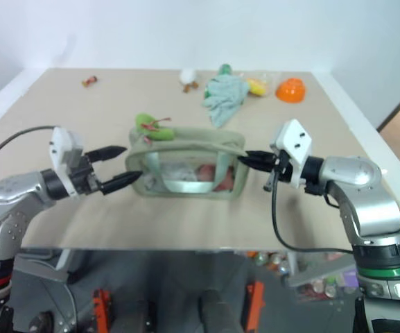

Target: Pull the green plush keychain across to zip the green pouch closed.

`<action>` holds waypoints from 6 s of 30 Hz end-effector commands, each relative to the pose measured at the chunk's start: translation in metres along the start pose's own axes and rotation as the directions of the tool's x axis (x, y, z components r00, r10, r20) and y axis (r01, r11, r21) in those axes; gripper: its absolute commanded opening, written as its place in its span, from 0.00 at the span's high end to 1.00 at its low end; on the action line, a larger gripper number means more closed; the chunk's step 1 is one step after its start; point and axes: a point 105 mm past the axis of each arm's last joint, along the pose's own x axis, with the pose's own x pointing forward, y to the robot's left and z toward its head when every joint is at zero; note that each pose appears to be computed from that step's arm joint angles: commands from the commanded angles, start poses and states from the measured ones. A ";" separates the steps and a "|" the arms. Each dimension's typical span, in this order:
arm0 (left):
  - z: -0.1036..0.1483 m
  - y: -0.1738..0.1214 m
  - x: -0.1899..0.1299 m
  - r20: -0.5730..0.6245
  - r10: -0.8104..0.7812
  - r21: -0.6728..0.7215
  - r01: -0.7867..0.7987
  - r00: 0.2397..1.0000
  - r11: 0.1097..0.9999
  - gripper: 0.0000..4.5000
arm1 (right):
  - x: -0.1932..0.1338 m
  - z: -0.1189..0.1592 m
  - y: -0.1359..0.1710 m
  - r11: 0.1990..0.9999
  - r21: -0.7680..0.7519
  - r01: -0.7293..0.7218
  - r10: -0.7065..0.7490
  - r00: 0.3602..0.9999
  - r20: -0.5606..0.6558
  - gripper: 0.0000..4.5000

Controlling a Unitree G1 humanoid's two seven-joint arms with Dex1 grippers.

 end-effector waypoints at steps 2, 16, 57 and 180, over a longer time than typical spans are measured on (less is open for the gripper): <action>0.016 -0.003 0.008 0.063 -0.045 0.060 0.041 0.997 0.997 0.34 | -0.002 0.001 0.002 1.000 -0.012 -0.004 0.004 1.000 -0.010 1.00; 0.013 -0.001 0.012 0.055 -0.059 0.063 0.056 0.997 0.996 0.99 | -0.003 0.002 0.002 1.000 0.005 0.002 -0.002 1.000 0.000 1.00; 0.001 -0.001 0.017 0.014 -0.028 0.114 0.027 0.999 0.993 1.00 | 0.103 0.155 0.032 0.982 -0.146 -0.116 0.154 0.947 0.282 0.01; 0.009 0.008 0.021 0.053 0.032 0.060 -0.035 0.998 0.998 0.53 | 0.003 -0.039 -0.015 0.795 0.226 0.562 -0.566 0.822 -0.055 0.53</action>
